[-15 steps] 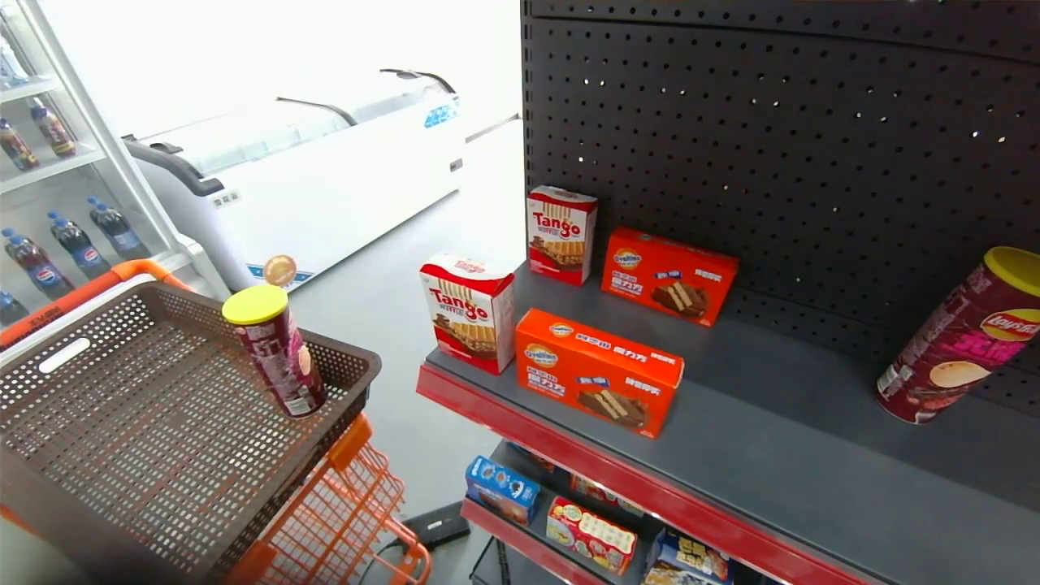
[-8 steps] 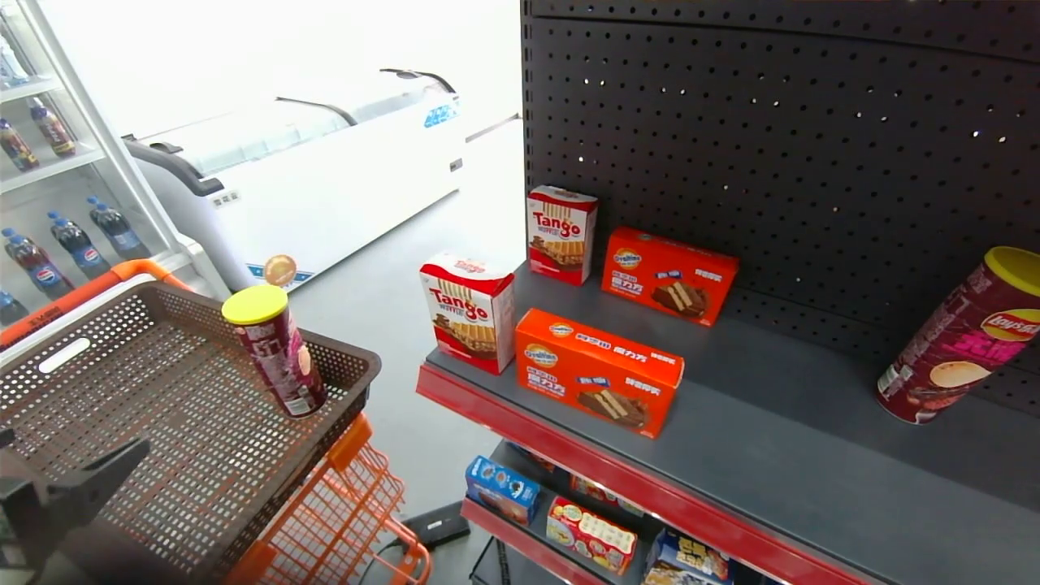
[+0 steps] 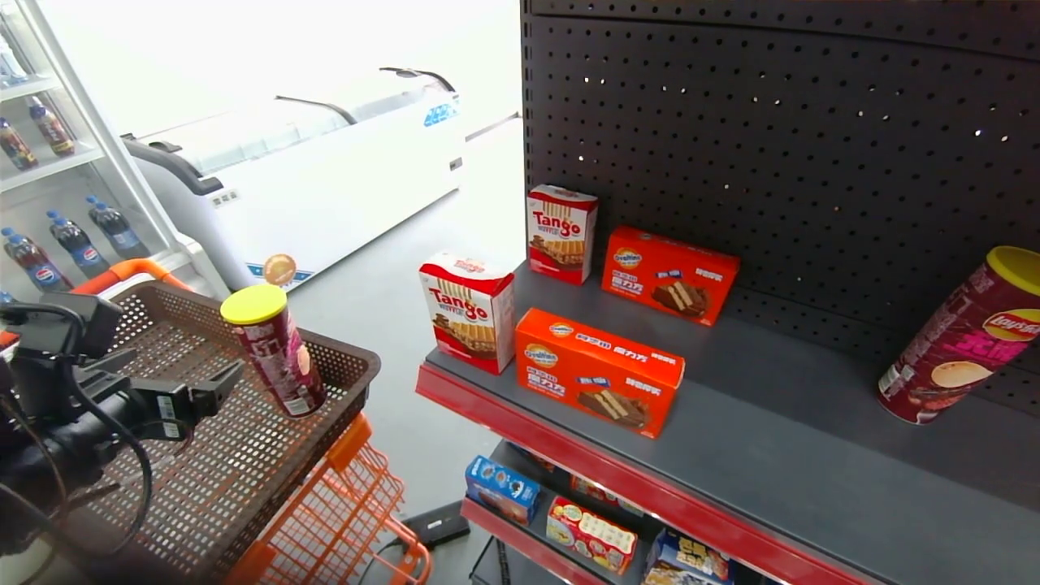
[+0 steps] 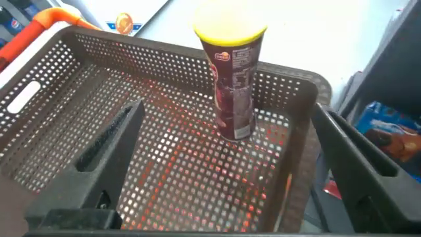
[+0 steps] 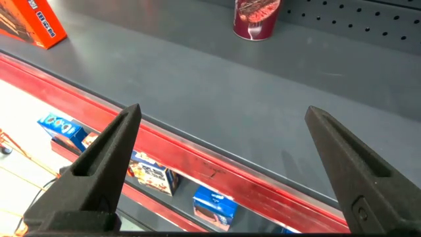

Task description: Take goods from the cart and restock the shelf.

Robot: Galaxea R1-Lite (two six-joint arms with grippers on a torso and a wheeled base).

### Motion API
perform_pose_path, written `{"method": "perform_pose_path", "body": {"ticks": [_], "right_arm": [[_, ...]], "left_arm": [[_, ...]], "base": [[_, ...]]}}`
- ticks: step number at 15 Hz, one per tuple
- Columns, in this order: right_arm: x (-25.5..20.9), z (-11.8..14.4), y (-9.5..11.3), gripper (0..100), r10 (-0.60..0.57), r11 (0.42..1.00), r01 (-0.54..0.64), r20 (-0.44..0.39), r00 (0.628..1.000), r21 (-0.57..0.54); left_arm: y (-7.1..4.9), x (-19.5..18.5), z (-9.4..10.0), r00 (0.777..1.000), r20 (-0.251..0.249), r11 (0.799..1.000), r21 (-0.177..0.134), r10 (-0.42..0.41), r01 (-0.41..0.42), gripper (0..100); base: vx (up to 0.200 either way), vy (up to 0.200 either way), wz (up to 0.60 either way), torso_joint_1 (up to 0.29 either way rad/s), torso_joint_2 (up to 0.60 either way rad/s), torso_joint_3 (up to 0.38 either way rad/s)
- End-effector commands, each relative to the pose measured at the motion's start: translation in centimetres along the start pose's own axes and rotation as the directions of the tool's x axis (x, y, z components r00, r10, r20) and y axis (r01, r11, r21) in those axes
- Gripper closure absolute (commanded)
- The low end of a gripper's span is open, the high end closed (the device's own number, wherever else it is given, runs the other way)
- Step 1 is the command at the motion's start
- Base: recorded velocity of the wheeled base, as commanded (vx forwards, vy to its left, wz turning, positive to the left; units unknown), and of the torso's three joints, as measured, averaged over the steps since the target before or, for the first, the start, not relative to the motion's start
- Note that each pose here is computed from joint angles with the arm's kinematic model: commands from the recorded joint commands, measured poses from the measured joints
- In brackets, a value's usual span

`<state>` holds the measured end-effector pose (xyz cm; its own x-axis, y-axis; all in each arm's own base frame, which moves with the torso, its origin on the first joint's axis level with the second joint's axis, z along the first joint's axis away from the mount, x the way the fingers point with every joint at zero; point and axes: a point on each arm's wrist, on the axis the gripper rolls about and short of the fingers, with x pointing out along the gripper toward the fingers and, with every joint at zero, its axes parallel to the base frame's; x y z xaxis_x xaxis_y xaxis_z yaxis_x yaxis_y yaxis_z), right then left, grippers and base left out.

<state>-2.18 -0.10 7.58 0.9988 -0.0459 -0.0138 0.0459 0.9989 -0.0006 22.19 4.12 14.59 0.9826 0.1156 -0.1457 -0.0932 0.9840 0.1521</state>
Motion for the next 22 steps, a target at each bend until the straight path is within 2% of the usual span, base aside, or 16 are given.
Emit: {"method": "perform_pose_path", "body": {"ticks": [1, 4, 6, 12, 14, 17, 18, 19, 20, 22], "right_arm": [[0.0, 0.0, 0.0, 0, 0.000, 1.000, 0.000, -0.002, 1.000, 0.000], [0.0, 0.0, 0.0, 0, 0.000, 1.000, 0.000, -0.002, 1.000, 0.000], [0.0, 0.0, 0.0, 0, 0.000, 1.000, 0.000, -0.002, 1.000, 0.000], [0.0, 0.0, 0.0, 0, 0.000, 1.000, 0.000, -0.002, 1.000, 0.000], [0.0, 0.0, 0.0, 0, 0.000, 1.000, 0.000, -0.002, 1.000, 0.000], [0.0, 0.0, 0.0, 0, 0.000, 1.000, 0.000, -0.002, 1.000, 0.000], [0.0, 0.0, 0.0, 0, 0.000, 1.000, 0.000, -0.002, 1.000, 0.000], [0.0, 0.0, 0.0, 0, 0.000, 1.000, 0.000, -0.002, 1.000, 0.000], [0.0, 0.0, 0.0, 0, 0.000, 1.000, 0.000, -0.002, 1.000, 0.000], [0.0, 0.0, 0.0, 0, 0.000, 1.000, 0.000, -0.002, 1.000, 0.000]], "left_arm": [[0.0, 4.4, -3.8, 0.997, -0.081, 1.000, -0.002, -0.001, 0.001, 0], [-0.1, 8.0, -4.2, 1.000, -0.007, 1.000, 0.006, -0.001, 0.001, 0], [0.0, 10.2, -4.6, 1.000, 0.020, 1.000, -0.001, 0.005, -0.005, 0], [0.1, 14.2, -6.2, 0.999, 0.054, 1.000, -0.007, 0.009, -0.009, 0], [0.1, 15.4, -6.3, 0.997, 0.072, 1.000, -0.021, 0.010, -0.009, 0], [0.2, 17.2, -6.6, 0.995, 0.096, 1.000, -0.025, 0.013, -0.010, 0], [0.2, 17.6, -6.4, 0.994, 0.110, 0.999, -0.042, 0.012, -0.007, 0], [0.3, 17.9, -6.2, 0.993, 0.113, 0.999, -0.043, 0.012, -0.008, 100], [0.1, 17.9, -6.0, 0.993, 0.119, 0.999, -0.042, 0.007, -0.002, 100], [-1.7, 17.6, -5.3, 0.990, 0.137, 0.999, -0.035, -0.035, 0.040, 100]], "base": [[0.000, 0.000, 0.00, 0.000, 0.00, 0.000], [0.000, 0.000, 0.00, 0.000, 0.00, 0.000], [0.000, 0.000, 0.00, 0.000, 0.00, 0.000], [0.000, 0.000, 0.00, 0.000, 0.00, 0.000], [0.000, 0.000, 0.00, 0.000, 0.00, 0.000], [0.000, 0.000, 0.00, 0.000, 0.00, 0.000], [0.000, 0.000, 0.00, 0.000, 0.00, 0.000], [0.000, 0.000, 0.00, 0.000, 0.00, 0.000], [0.000, 0.000, 0.00, 0.000, 0.00, 0.000], [0.000, 0.000, 0.00, 0.000, 0.00, 0.000]]}}
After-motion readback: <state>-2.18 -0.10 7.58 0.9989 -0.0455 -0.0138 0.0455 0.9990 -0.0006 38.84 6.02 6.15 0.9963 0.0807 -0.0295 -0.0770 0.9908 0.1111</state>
